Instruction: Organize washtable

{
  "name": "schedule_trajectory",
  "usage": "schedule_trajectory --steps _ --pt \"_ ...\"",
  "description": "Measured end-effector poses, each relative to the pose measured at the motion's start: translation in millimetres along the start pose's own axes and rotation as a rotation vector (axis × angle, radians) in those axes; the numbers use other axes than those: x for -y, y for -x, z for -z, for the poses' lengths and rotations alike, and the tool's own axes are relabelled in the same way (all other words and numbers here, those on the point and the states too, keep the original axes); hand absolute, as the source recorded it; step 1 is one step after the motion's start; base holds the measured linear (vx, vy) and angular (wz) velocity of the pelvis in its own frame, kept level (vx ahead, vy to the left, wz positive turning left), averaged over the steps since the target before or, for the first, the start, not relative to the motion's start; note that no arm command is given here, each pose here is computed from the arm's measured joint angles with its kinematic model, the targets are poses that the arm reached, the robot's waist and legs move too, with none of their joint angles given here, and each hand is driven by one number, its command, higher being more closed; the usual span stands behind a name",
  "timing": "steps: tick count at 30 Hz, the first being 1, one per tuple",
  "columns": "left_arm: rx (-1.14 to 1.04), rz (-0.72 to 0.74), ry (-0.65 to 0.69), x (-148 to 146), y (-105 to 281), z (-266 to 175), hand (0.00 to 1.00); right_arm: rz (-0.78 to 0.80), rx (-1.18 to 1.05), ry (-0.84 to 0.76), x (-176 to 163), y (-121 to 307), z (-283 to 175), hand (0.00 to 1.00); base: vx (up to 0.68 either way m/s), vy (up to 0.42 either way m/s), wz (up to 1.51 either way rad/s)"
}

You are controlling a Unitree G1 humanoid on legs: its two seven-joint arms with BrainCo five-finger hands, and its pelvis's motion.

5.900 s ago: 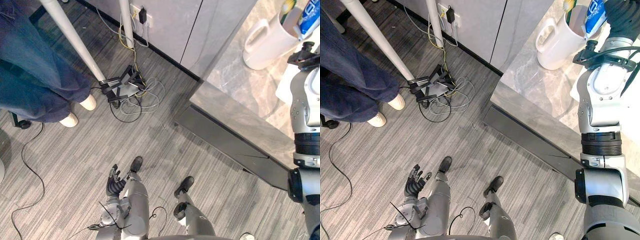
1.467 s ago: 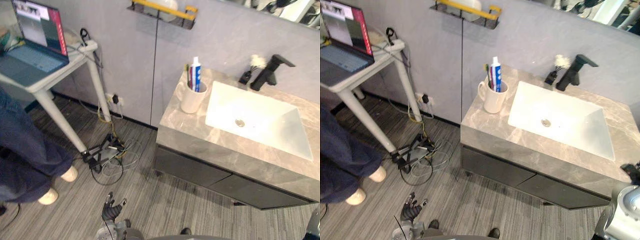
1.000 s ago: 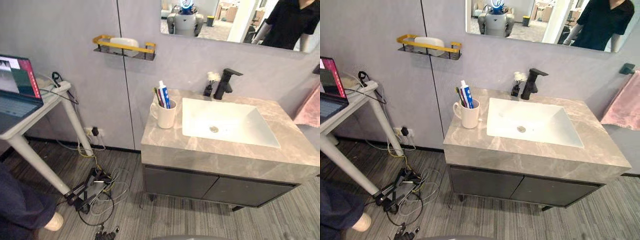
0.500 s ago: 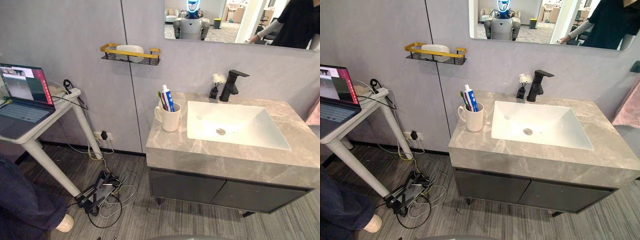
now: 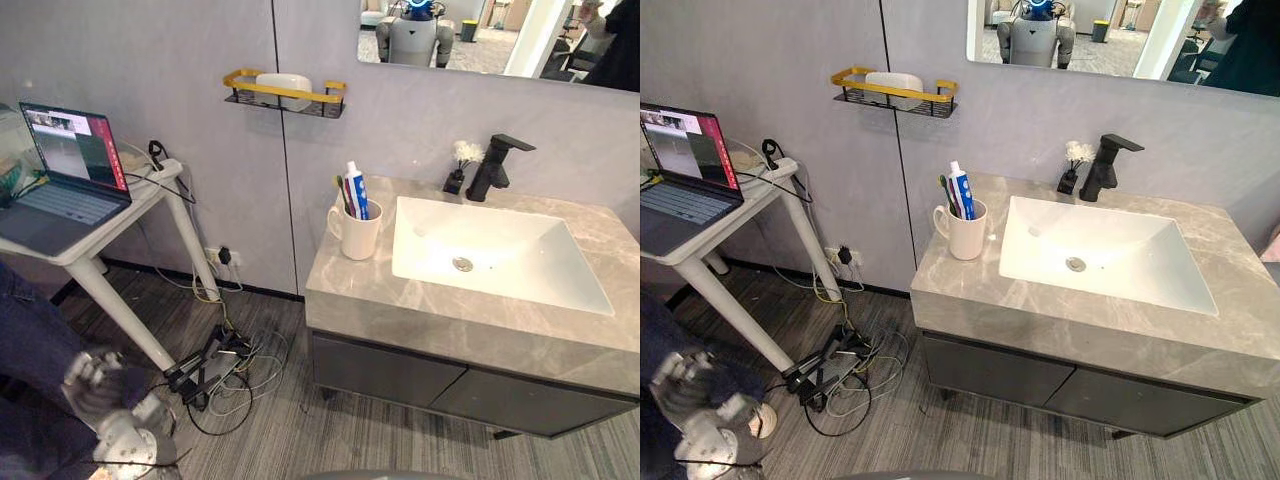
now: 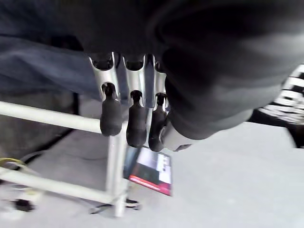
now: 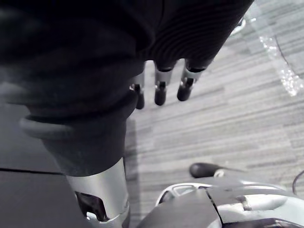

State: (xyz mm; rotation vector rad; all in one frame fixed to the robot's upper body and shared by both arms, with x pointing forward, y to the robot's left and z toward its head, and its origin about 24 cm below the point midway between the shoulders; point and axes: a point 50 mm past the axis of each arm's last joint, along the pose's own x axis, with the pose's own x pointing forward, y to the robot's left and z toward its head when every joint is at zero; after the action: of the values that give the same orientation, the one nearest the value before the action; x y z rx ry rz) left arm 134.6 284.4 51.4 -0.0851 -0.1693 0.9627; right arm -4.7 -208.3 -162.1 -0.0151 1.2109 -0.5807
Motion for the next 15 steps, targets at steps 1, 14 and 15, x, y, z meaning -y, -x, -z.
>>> schedule_trajectory --steps 1,14,15 --pt "0.043 0.009 0.003 3 0 -9 1.0 0.0 0.0 0.0 0 0 0 0.0 0.01 0.002 0.03" --pt "0.055 0.764 0.467 128 53 -49 1.0 -0.034 0.015 0.113 2 -5 -6 0.0 -0.03 0.004 -0.06" --pt "0.012 0.795 0.444 132 53 -41 1.0 -0.039 0.019 0.126 2 -5 -8 0.0 -0.02 0.008 -0.09"
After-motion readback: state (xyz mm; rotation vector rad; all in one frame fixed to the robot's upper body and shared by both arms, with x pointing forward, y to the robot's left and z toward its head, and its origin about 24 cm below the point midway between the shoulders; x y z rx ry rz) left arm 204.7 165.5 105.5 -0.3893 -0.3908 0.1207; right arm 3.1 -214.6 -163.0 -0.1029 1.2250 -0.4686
